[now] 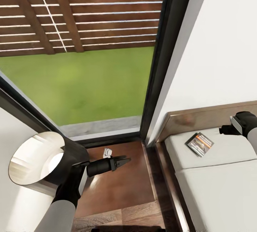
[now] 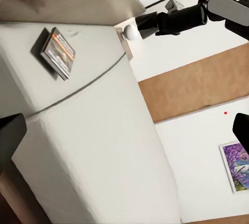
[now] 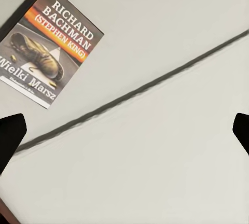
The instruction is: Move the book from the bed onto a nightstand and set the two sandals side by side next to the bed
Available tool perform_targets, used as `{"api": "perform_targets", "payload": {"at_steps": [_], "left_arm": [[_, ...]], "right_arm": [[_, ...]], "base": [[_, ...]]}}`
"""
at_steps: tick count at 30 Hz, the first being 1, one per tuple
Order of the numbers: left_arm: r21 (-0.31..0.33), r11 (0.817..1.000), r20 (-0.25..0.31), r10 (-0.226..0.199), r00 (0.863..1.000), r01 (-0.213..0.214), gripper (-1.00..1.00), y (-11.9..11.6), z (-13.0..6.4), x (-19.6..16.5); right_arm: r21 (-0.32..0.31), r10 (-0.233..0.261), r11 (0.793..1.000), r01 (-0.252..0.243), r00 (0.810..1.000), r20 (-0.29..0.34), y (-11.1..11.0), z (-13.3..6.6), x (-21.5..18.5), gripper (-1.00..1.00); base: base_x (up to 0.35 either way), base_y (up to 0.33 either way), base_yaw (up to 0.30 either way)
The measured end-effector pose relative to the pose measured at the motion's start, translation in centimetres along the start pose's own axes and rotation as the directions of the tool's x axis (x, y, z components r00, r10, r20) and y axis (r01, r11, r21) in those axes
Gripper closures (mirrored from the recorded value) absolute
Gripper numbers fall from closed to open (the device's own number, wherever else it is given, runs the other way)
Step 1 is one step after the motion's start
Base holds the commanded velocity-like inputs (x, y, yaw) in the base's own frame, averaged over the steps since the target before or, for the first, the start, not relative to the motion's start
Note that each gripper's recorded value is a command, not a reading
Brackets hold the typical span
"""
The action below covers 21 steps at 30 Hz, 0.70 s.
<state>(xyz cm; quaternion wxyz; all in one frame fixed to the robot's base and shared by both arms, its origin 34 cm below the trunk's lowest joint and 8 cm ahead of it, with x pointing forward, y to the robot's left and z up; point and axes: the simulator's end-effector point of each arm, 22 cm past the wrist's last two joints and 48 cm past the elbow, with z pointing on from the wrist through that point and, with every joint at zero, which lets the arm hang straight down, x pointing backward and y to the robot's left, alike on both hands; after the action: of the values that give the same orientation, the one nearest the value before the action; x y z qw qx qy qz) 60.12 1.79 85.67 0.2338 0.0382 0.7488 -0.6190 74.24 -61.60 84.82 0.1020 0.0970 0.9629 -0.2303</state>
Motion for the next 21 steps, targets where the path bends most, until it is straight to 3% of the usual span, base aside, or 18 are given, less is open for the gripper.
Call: {"api": "perform_targets", "payload": {"at_steps": [21], "left_arm": [[-0.008,0.999,-0.007,-0.031,0.999,0.031,-1.00,1.3,0.0,1.1]], "right_arm": [[0.006,-0.015,1.000,0.015,1.000,-0.026,0.7,1.7,0.9,-1.00]], "base": [[0.000,0.000,0.000]]}}
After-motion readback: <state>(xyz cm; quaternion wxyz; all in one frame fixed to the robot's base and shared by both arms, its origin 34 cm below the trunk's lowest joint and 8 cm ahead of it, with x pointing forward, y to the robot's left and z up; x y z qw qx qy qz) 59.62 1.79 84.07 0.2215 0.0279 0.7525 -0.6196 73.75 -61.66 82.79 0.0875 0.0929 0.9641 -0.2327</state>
